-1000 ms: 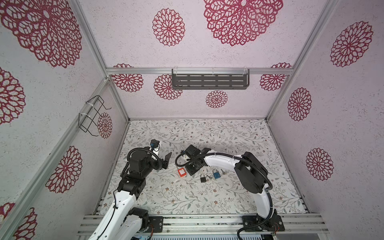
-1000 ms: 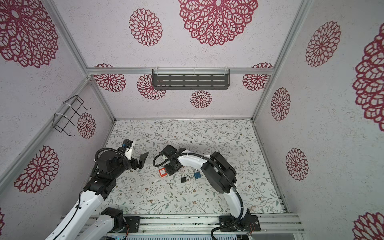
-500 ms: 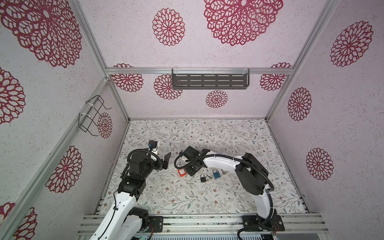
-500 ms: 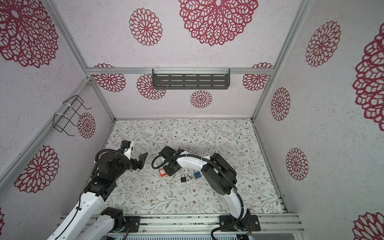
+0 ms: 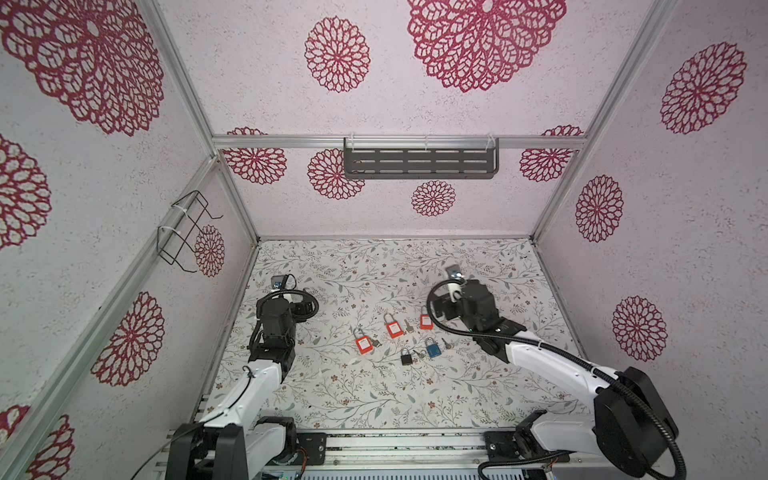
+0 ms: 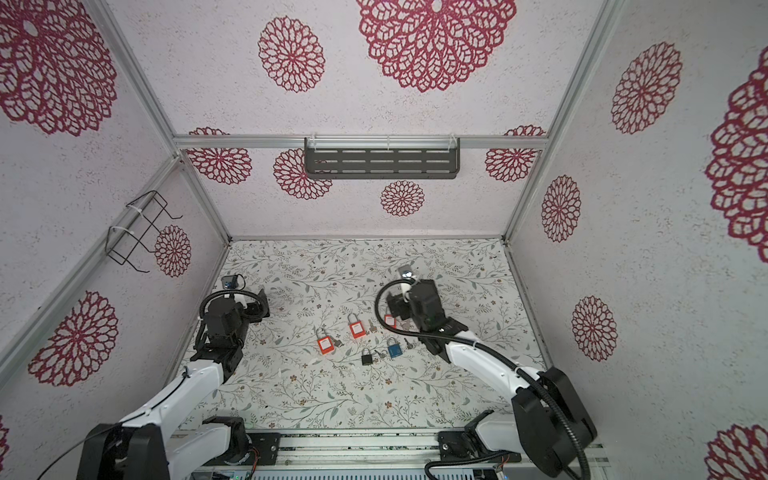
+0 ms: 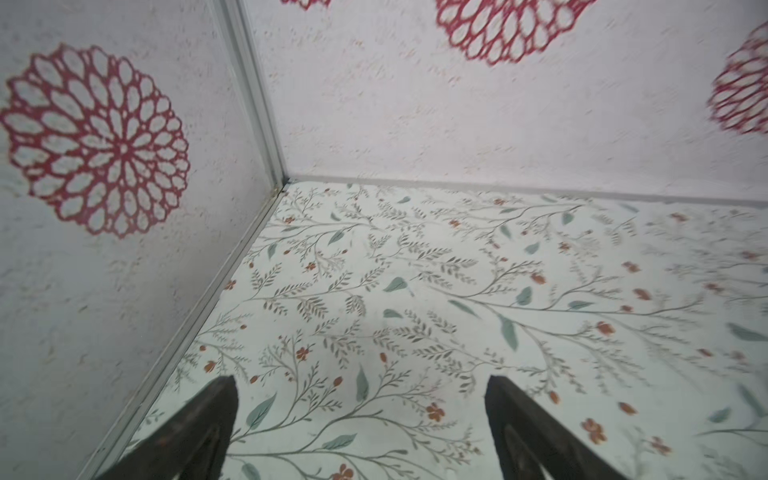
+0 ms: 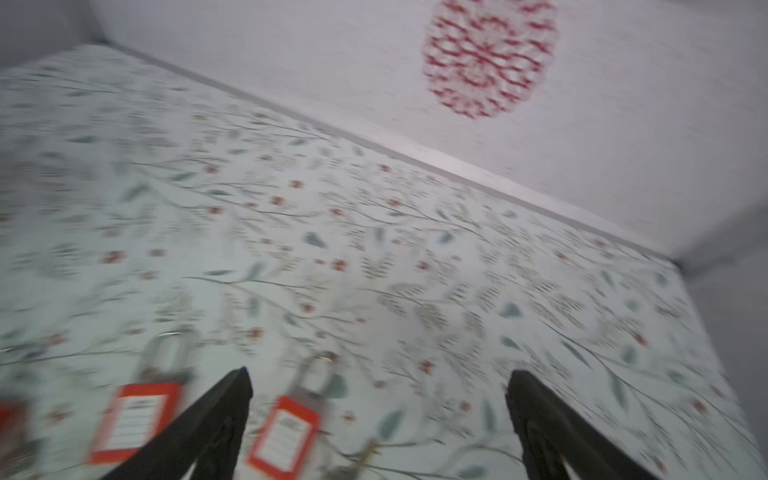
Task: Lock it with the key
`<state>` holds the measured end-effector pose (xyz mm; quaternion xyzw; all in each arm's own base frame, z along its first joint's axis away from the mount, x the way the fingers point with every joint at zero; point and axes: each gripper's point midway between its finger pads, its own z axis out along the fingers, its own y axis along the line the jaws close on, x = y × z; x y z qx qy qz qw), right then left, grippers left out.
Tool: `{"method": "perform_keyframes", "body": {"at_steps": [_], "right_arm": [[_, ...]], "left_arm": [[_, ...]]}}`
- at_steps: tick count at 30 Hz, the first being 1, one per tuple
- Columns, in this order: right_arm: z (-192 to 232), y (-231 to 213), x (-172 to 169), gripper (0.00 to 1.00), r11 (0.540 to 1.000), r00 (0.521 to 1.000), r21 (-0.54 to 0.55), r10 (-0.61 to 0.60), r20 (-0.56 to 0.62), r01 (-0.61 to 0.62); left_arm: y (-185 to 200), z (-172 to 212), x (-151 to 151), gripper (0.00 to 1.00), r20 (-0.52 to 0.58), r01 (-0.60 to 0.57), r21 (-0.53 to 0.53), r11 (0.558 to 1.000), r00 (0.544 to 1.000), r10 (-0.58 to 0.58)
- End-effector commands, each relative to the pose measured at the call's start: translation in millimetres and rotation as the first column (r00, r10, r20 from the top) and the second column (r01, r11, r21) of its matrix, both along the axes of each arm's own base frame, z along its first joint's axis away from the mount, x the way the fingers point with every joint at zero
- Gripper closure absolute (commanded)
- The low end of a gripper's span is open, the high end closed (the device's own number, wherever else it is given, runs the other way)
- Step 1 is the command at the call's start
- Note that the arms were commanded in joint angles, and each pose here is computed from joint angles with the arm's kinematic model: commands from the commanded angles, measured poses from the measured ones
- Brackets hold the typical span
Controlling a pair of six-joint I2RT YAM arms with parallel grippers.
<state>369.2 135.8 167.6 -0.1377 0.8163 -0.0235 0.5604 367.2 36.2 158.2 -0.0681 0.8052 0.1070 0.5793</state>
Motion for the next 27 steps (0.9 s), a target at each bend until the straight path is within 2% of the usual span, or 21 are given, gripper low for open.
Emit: {"method": "perform_keyframes", "body": {"at_steps": [1,3,4,7,9,11,13,17,21,27], "right_arm": [[11,-77,10,0.01,0.965,0.945,0.007,-0.259,0.201,0.262],[-12,-107,13,0.01,0.942,0.929,0.015,-0.333,0.163,0.335],[-23,-115,14,0.01,0.938,0.929,-0.015,-0.341,0.142,0.347],[-36,-123,9,0.01,0.949,0.929,0.008,-0.311,0.203,0.316],[-39,-134,6,0.01,0.935,0.914,0.044,-0.353,0.201,0.352],[-40,-145,0,0.01,0.931,0.908,0.12,-0.363,0.21,0.345],[-44,-154,-3,0.01,0.932,0.91,0.215,-0.339,0.238,0.291],[-57,-158,7,0.01,0.925,0.923,0.193,-0.357,0.147,0.327],[-51,-161,2,0.01,0.92,0.909,0.209,-0.371,0.19,0.332],[-53,-167,6,0.01,0.905,0.898,0.206,-0.407,0.164,0.373]], "left_arm": [[7,5,12,0.03,0.139,-0.007,0.063,0.998,0.99,-0.002],[5,-7,15,0.03,0.173,0.016,0.055,0.998,0.985,-0.026],[6,-16,16,0.03,0.184,0.024,0.05,0.998,0.982,-0.033],[20,-22,11,0.03,0.253,-0.046,0.033,0.998,0.967,0.036],[25,-25,11,0.03,0.218,-0.056,0.004,0.998,0.974,0.054],[19,-28,20,0.03,0.189,0.009,-0.006,1.0,0.982,-0.008],[20,-30,26,0.03,0.163,0.028,-0.018,0.999,0.986,-0.025],[31,-32,28,0.03,0.159,0.034,-0.083,0.996,0.987,-0.021],[38,-31,25,0.03,0.183,0.072,-0.147,0.987,0.982,-0.044],[35,-31,28,0.03,0.186,0.133,-0.174,0.976,0.977,-0.1]]}}
